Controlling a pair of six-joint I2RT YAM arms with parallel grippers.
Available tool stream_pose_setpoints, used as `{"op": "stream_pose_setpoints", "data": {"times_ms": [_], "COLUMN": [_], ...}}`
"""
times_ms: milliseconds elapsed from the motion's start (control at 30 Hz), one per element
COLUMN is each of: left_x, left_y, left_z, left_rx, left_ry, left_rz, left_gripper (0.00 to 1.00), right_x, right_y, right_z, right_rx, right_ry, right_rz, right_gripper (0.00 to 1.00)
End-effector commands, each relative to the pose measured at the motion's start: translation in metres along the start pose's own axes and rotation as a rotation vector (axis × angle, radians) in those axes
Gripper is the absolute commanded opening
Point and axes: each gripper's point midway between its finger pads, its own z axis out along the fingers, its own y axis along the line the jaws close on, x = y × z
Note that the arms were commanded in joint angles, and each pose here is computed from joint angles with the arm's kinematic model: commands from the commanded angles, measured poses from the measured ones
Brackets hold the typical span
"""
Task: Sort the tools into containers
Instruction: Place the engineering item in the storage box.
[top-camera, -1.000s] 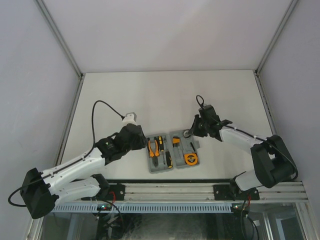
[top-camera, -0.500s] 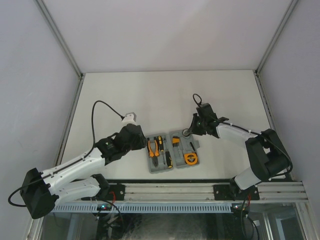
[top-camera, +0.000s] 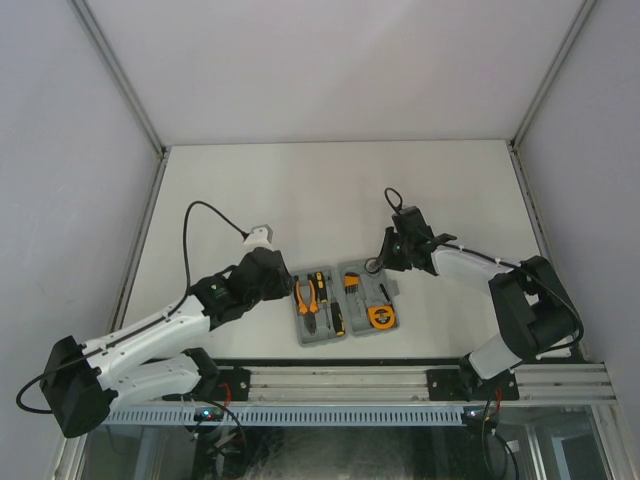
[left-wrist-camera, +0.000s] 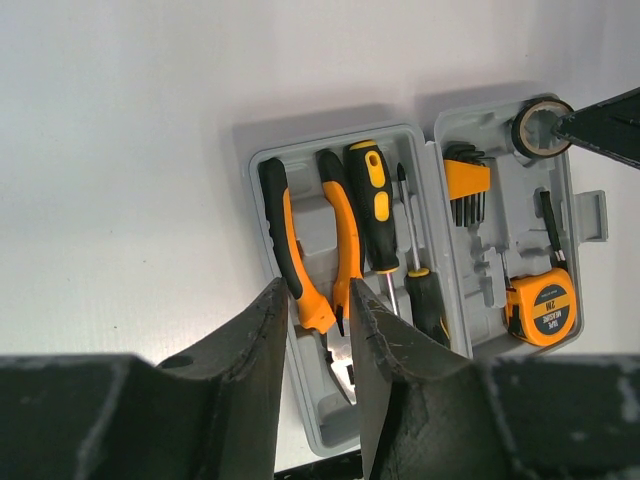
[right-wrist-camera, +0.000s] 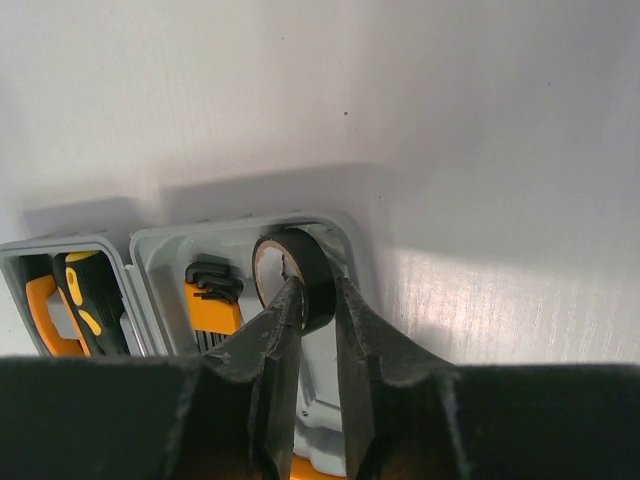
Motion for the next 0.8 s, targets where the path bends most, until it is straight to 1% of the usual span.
{"op": "stream_pose_setpoints", "data": {"times_ms": [0,67,200,467,600,767], "left_x": [-0.008,-0.008,-0.008,-0.006,-0.005,-0.004], "left_y": [-0.002,-0.002,-0.002,-0.001,-0.002,-0.001], "left_z": [-0.002,-0.002,-0.002,0.000,0.002,0.003], "left_rx": [0.016,0.015,0.016,0.014,0.015,0.010], "left_ry": [-0.036,-0.036,-0.037,-0.035,-0.030,-0.027], "left_rz": [-0.029,-0.029,-0.029,-0.027,-0.025,-0.019], "left_gripper": [0.35,0.35,0.35,0.35,0.35,0.34], "right_x": [-0.019,-0.019,-0.021,-0.028,-0.032,-0.034], "right_y": [0.012,0.012,0.013,0.011,0.018,0.031], "right_z": [-0.008,-0.010,-0.015,-0.027,-0.032,-0.033], "right_rx": [-0.029,-0.028,-0.028,-0.003,0.011,0.052], "right_ry": [-0.050,-0.053,-0.058,-0.081,-0.098,-0.099], "right_rz": [-0.022,-0.023,-0.033,-0.074,-0.141,-0.243], "right_gripper": [0.21,0.24,0.28,0.28,0.28,0.34]}}
